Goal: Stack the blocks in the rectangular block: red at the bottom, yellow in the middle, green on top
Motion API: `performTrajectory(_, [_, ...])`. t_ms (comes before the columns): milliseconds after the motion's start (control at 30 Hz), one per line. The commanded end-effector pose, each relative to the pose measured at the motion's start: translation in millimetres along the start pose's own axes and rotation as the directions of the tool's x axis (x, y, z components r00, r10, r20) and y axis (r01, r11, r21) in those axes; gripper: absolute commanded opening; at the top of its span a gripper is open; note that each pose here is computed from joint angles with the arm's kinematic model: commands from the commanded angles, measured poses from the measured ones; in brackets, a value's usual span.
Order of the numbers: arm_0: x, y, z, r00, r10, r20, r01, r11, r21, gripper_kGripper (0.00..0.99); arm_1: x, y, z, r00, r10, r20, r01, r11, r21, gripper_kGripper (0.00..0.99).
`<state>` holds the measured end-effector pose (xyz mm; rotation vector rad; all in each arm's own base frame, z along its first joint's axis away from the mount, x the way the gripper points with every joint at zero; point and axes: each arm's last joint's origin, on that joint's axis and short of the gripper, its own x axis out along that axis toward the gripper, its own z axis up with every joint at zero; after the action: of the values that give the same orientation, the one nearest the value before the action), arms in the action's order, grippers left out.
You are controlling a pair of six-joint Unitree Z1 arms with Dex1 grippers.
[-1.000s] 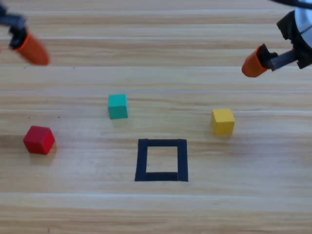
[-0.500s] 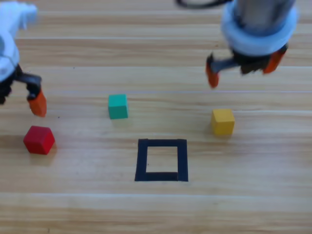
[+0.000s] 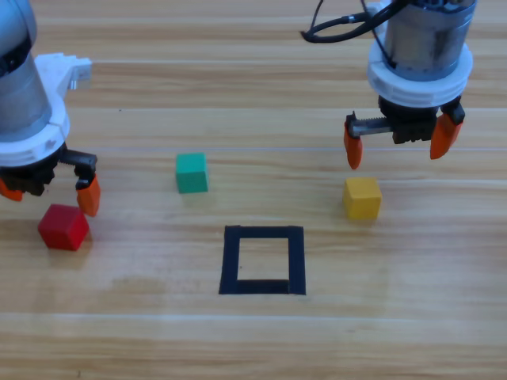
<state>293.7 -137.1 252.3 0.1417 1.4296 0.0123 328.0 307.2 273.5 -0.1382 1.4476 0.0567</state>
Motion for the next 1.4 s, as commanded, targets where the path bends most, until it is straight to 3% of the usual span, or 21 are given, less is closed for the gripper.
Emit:
performTrajectory(33, [27, 19, 5, 0.999, -0.017, -0.05, 0.014, 0.997, -0.074, 0.959, 44, -5, 18.3, 0.997, -0.008, -0.08, 0.012, 0.999, 0.052, 0.982])
performTrajectory(767, [70, 21, 4, 0.995, -0.045, -0.089, 0.036, 0.994, -0.103, 0.959, 89, 6, 39.2, 0.993, -0.015, -0.119, 0.021, 0.998, 0.052, 0.946])
performTrajectory(1033, [84, 19, 4, 0.995, -0.045, -0.089, 0.037, 0.995, -0.09, 0.902, 103, -1, 47.3, 0.987, 0.007, -0.158, 0.005, 0.997, 0.079, 0.922])
performTrajectory(1167, [85, 19, 3, 0.995, -0.058, -0.075, 0.052, 0.996, -0.075, 0.752, 115, -3, 53.4, 0.983, 0.026, -0.182, -0.01, 0.996, 0.091, 0.922])
performTrajectory(1400, [82, 19, 3, 0.996, -0.064, -0.058, 0.061, 0.996, -0.066, 0.278, 130, 1, 55.2, 0.978, 0.033, -0.206, -0.016, 0.996, 0.083, 0.884])
